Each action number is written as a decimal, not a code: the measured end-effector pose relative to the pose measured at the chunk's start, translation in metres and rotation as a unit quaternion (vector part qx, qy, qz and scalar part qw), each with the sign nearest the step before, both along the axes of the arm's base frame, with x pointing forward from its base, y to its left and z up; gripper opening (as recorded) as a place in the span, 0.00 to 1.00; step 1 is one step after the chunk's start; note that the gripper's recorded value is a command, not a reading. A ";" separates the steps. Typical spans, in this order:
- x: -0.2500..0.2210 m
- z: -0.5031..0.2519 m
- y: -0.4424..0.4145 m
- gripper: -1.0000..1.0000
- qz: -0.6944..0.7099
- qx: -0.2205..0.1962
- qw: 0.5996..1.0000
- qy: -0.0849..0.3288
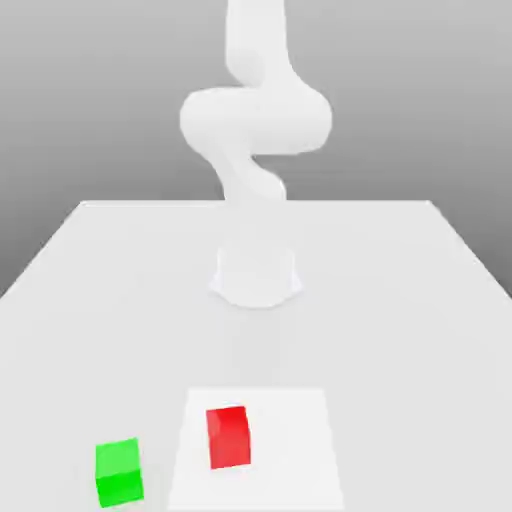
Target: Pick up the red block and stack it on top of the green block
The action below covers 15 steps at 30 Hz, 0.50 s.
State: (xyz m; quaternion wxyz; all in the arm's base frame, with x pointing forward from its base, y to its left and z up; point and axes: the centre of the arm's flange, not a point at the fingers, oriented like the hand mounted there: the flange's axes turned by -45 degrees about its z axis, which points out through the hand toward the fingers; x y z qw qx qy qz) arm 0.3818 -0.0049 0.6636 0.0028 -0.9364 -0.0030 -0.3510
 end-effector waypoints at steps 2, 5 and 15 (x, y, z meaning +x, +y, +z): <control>0.025 -0.042 -0.004 0.50 0.008 -0.003 0.999 0.035; 0.053 -0.106 -0.008 0.50 0.019 -0.007 0.996 0.085; 0.076 -0.322 -0.021 0.50 0.055 -0.022 0.968 0.245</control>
